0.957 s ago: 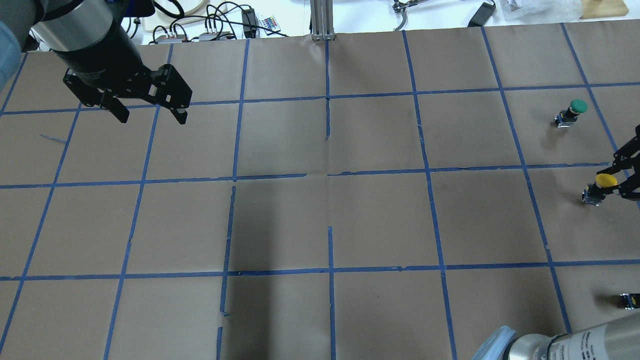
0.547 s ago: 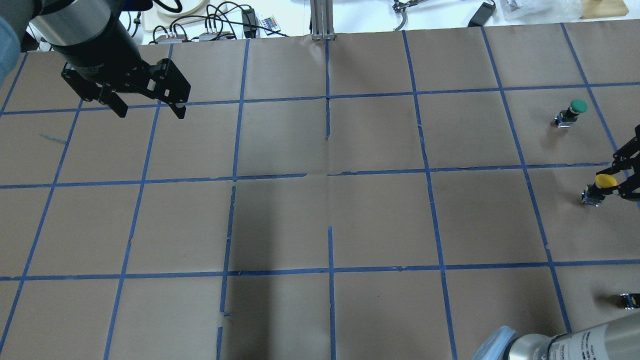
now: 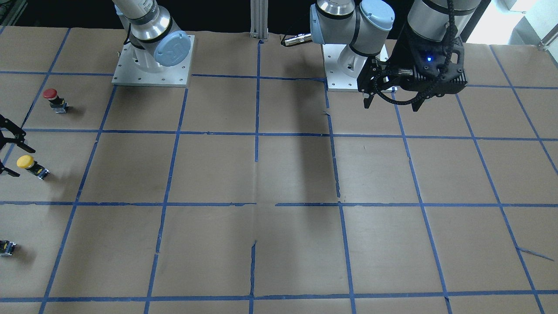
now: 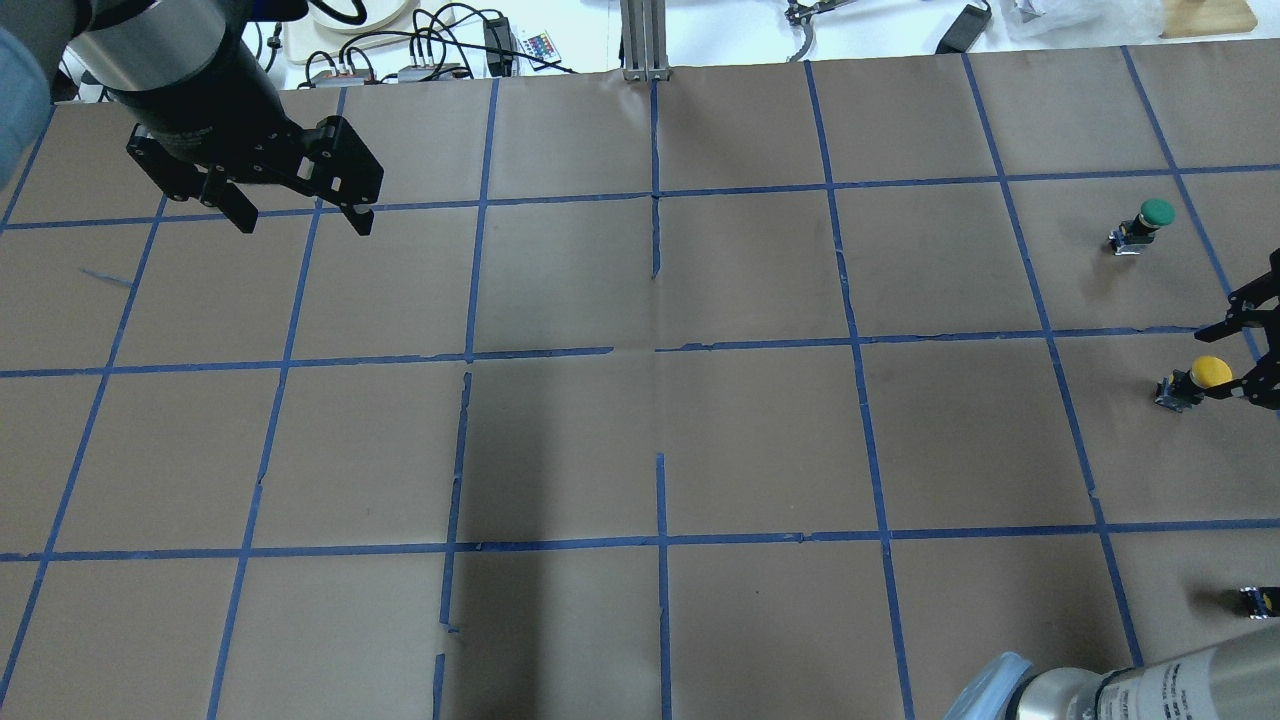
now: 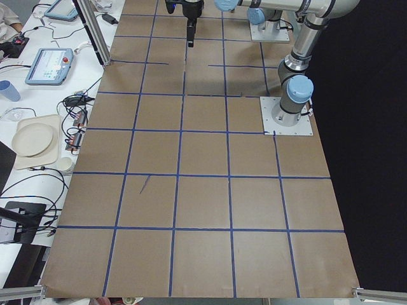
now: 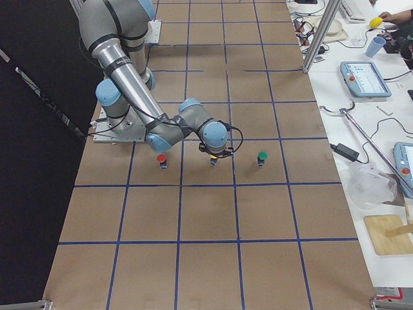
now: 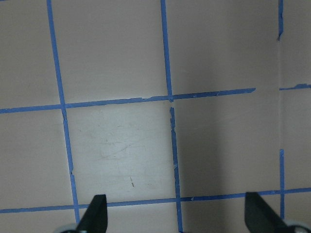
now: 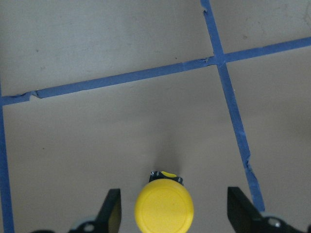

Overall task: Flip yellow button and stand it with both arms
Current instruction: 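Open the right gripper and lift it away from the standing button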

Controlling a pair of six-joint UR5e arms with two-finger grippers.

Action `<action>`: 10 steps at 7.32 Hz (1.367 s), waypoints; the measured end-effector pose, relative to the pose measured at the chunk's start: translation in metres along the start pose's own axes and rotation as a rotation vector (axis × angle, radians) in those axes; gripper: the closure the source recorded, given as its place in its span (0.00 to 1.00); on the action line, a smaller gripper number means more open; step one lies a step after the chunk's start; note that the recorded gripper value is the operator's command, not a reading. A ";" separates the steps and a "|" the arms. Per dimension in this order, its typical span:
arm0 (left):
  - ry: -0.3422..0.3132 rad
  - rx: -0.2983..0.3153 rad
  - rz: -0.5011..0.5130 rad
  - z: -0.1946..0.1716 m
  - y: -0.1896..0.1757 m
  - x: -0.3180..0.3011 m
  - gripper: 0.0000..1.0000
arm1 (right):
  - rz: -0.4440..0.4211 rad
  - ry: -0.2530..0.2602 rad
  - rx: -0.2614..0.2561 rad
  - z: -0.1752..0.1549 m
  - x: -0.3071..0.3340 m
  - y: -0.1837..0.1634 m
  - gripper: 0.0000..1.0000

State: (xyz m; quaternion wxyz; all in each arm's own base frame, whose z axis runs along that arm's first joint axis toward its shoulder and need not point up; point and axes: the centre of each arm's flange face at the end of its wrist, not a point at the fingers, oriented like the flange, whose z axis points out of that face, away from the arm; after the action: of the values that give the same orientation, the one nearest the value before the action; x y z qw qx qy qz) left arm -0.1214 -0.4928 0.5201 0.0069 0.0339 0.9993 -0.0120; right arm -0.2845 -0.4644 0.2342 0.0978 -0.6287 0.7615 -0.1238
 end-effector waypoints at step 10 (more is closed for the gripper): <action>-0.002 0.005 -0.002 -0.003 0.001 0.000 0.00 | 1.520 0.203 -0.229 -0.120 -0.025 -0.310 0.00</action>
State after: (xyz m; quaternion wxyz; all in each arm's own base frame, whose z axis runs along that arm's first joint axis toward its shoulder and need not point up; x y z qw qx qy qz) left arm -0.1214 -0.4922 0.5230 0.0079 0.0326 0.9993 -0.0143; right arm -0.0266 -0.4873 0.4452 0.0201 0.0748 0.9970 -0.0004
